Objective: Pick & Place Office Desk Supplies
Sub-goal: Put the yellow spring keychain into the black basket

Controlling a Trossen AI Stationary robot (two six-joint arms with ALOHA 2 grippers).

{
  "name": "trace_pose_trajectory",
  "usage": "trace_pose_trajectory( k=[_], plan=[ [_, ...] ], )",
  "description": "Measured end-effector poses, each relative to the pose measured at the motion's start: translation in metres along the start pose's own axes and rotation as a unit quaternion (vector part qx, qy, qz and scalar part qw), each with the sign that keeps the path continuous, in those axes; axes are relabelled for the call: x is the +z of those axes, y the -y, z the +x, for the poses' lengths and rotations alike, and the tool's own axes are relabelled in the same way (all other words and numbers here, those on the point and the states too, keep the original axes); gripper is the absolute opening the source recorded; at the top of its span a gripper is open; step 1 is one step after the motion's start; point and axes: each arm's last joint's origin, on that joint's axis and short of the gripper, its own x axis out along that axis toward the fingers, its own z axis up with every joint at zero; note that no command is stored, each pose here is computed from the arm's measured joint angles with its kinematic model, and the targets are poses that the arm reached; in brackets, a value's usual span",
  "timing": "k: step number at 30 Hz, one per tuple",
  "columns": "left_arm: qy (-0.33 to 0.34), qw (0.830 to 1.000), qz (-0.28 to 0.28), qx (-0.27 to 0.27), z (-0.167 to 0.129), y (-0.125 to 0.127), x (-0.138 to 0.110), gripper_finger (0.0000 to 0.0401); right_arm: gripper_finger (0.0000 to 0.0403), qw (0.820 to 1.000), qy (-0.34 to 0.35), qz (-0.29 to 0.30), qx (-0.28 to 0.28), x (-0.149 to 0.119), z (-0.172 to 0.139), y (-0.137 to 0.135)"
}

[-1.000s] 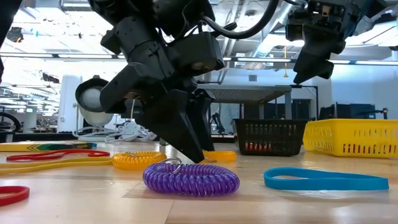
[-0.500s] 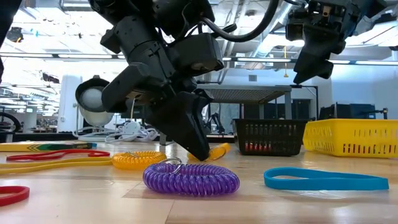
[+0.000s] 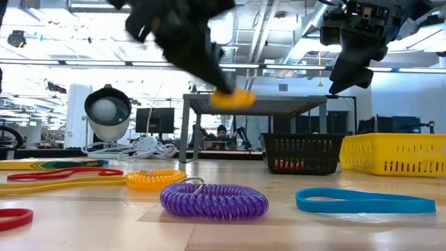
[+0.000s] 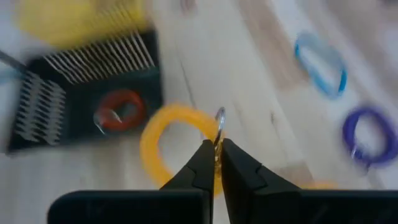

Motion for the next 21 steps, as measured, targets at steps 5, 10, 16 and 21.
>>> trace_pose_trajectory(
  k=[5,10,16,21],
  plan=[
    [0.052,0.998,-0.018,0.033,-0.025,-0.024,0.013,0.0003,0.0161,1.000,0.001,-0.002,0.001,0.000,0.000,0.000],
    [0.091,0.994,-0.022,0.051,-0.017,-0.050,0.015,0.0000,0.0161,1.000,0.009,0.000,0.004,0.002,0.000,-0.001],
    [0.102,0.993,-0.043,0.041,0.005,-0.075,0.006,0.0000,0.0161,1.000,0.010,0.000,0.005,0.002,0.000,-0.001],
    [0.116,0.992,-0.047,0.028,0.026,-0.079,0.001,0.0000,0.0161,1.000,0.010,-0.002,0.005,0.002,0.000,-0.001]
  ],
)
